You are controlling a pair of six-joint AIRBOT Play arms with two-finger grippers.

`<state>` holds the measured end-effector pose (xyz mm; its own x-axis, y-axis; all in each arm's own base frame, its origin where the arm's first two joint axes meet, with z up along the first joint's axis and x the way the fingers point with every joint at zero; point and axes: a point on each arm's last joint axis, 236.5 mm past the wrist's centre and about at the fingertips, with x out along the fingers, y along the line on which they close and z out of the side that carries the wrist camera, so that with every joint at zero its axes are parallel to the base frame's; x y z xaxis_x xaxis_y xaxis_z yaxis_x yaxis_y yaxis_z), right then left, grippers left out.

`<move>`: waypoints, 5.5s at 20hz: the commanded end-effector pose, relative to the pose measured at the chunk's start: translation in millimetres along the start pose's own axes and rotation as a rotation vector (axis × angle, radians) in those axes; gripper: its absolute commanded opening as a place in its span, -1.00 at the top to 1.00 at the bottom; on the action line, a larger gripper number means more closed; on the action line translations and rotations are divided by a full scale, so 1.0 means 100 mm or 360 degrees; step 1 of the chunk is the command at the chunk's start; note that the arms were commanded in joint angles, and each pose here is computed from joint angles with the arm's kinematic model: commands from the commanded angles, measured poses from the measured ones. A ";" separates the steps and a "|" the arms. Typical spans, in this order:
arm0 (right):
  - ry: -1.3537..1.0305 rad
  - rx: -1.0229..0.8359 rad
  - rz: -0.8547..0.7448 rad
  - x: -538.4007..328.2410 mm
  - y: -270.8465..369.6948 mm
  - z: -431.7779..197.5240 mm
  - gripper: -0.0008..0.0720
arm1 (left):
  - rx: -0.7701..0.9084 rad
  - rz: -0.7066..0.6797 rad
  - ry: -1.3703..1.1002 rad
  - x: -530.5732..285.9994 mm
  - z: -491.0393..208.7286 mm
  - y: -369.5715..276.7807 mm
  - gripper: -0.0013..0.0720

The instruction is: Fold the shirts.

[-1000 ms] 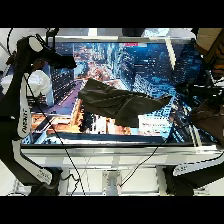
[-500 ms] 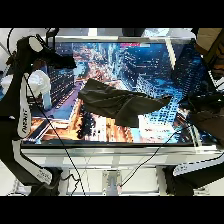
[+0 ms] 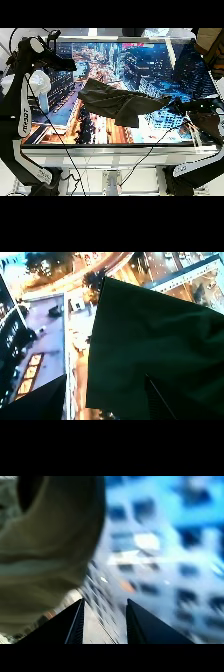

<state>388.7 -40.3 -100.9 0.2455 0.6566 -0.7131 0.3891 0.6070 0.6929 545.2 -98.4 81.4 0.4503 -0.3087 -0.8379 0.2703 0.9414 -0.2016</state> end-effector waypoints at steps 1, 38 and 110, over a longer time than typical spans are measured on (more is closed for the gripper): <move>-0.0235 0.0034 0.0180 0.15 0.24 0.36 0.10 | -0.0006 0.0009 0.0068 0.10 -0.11 0.04 -0.54; -0.0203 -0.0135 0.0077 0.55 0.26 0.34 0.90 | -0.0749 -0.0470 0.0782 1.37 -1.27 0.03 -0.36; -0.0883 -0.0912 -0.0487 -1.11 1.53 0.93 0.06 | -0.0381 -0.0337 -0.0592 -0.76 -0.01 0.18 -0.65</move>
<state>503.2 -65.8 49.9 0.6603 0.1857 -0.7277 0.0774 0.9470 0.3119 498.9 -68.3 75.4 0.6328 -0.4785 -0.6088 0.1145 0.8354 -0.5376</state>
